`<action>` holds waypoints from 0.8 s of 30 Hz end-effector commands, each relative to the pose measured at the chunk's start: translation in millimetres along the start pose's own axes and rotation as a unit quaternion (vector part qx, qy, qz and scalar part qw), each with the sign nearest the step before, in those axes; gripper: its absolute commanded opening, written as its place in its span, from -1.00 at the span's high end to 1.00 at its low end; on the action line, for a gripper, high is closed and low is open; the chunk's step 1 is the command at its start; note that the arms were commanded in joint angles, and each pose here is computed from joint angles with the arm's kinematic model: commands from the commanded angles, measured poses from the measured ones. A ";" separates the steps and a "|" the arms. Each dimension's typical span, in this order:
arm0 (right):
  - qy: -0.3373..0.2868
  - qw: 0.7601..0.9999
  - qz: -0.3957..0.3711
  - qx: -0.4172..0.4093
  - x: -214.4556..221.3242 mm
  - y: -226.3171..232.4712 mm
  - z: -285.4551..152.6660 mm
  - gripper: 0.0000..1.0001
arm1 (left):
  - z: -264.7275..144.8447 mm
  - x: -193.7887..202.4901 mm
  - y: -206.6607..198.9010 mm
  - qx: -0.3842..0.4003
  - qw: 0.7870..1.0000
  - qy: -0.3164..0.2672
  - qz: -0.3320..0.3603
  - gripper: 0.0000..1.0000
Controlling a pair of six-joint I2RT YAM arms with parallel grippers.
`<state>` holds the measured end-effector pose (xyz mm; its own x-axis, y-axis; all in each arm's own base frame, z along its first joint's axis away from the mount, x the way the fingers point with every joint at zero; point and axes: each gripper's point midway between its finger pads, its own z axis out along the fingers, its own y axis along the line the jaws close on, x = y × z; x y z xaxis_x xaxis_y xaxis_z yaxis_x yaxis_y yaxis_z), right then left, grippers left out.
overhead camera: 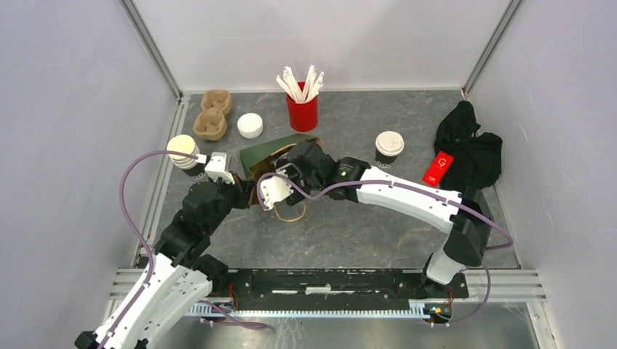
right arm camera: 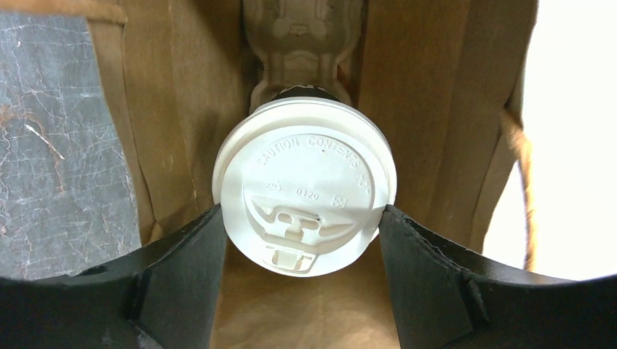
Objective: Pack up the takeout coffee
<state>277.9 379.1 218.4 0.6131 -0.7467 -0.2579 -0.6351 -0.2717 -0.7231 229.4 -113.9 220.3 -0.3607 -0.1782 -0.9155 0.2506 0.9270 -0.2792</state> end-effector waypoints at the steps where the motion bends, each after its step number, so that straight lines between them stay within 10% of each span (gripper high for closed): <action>1: -0.021 0.999 -0.025 0.018 -18.7 -19.3 3.6 0.11 | 0.8 -11.6 -12.6 0.032 0.998 -0.033 -0.035 0.96; 24: 0.002 0.998 -0.049 0.034 19.5 -24.1 45.7 0.17 | 0.2 -5.1 -17.2 0.045 0.998 -0.024 -0.048 0.96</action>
<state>319.6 378.8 186.0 0.6326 -0.7546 -0.1743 -0.5792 -0.3116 -0.7533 224.8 -124.0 215.6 -0.3713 -0.2251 -0.9008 0.2836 0.8963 -0.3409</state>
